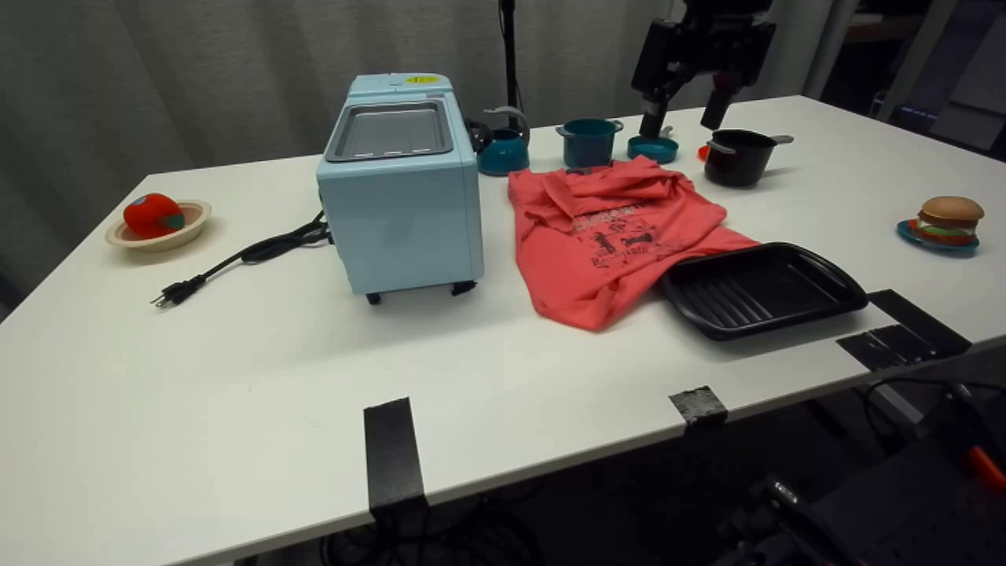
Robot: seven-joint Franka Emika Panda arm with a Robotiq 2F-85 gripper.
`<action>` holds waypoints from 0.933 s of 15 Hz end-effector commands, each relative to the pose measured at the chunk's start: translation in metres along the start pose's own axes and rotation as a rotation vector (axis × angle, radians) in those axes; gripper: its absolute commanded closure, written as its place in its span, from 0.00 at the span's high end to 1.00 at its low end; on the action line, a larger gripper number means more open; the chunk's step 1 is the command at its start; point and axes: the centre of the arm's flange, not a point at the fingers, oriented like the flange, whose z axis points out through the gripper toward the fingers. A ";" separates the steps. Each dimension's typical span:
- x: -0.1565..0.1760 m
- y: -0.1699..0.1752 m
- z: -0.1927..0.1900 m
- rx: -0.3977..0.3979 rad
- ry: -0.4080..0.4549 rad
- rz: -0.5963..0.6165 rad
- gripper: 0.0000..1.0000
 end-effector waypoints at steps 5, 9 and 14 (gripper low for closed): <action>0.012 -0.001 0.013 -0.016 -0.027 -0.006 1.00; 0.021 -0.013 0.046 -0.018 -0.081 -0.021 1.00; 0.034 -0.032 0.095 -0.011 -0.157 -0.039 1.00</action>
